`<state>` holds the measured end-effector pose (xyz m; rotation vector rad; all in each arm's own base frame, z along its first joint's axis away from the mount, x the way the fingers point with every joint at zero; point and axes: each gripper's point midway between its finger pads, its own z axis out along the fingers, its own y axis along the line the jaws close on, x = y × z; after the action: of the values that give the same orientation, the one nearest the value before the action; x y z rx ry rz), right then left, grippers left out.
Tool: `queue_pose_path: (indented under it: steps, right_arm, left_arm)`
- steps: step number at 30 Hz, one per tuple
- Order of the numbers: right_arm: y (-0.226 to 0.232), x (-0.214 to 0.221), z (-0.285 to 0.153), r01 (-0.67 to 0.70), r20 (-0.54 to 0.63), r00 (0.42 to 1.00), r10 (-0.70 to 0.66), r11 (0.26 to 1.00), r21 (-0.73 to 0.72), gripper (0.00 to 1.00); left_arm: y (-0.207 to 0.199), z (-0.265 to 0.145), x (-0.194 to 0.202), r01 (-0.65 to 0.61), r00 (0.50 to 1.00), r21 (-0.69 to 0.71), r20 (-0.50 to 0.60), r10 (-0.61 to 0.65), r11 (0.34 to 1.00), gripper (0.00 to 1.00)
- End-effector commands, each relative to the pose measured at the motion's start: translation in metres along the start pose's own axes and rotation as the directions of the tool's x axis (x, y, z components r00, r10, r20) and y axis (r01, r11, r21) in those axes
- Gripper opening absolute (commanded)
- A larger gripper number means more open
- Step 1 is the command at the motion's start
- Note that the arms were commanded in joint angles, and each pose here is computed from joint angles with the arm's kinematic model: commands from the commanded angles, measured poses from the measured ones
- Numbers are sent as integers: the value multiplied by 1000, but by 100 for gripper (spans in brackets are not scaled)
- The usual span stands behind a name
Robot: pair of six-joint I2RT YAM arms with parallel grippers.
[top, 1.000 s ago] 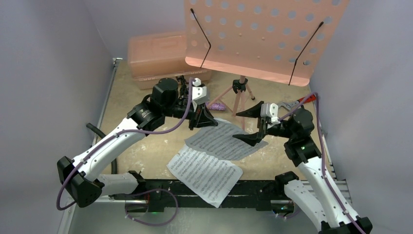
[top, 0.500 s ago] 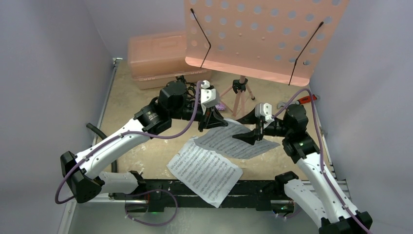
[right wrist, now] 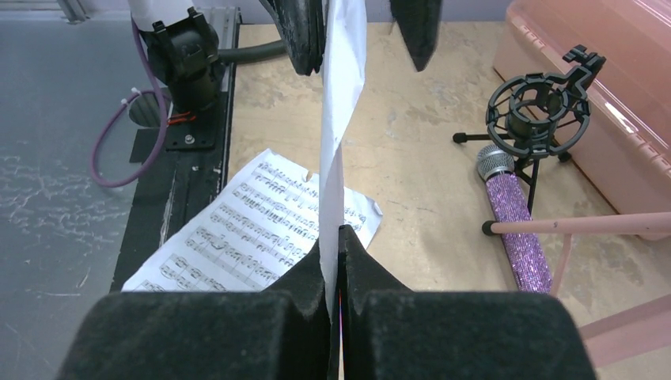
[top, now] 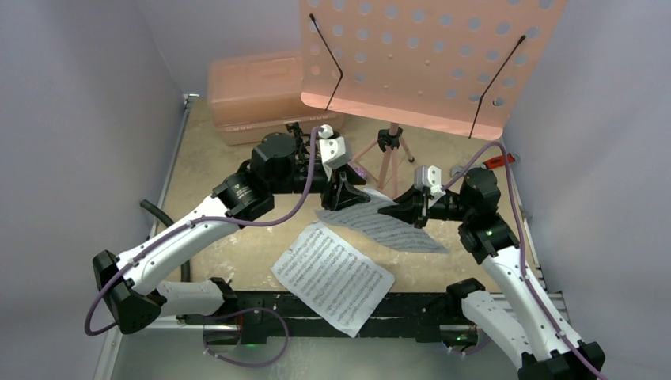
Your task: Set up the instrument practice props
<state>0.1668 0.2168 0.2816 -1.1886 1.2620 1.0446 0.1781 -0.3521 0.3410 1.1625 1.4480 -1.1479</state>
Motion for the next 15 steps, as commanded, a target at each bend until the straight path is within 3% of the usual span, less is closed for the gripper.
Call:
queue_pose_path:
  steps: [1, 5, 7, 15]
  right_arm:
    - [4, -21, -1, 51, 31, 998, -51, 999, -15, 0]
    - [5, -20, -1, 39, 32, 999, -39, 999, -9, 0]
    - [6, -20, -1, 33, 34, 999, -33, 999, -10, 0]
    - [6, -14, -1, 1, 29, 1000, -1, 1000, -4, 0]
  left_arm:
    - [11, -8, -22, 7, 997, -109, 75, 1, 994, 47]
    - [21, -11, -22, 54, 995, -177, 96, -37, 983, 73]
    - [27, -12, -18, 104, 991, -214, 110, -81, 971, 80]
    - [53, -12, 21, 325, 945, -333, 139, -295, 885, 85]
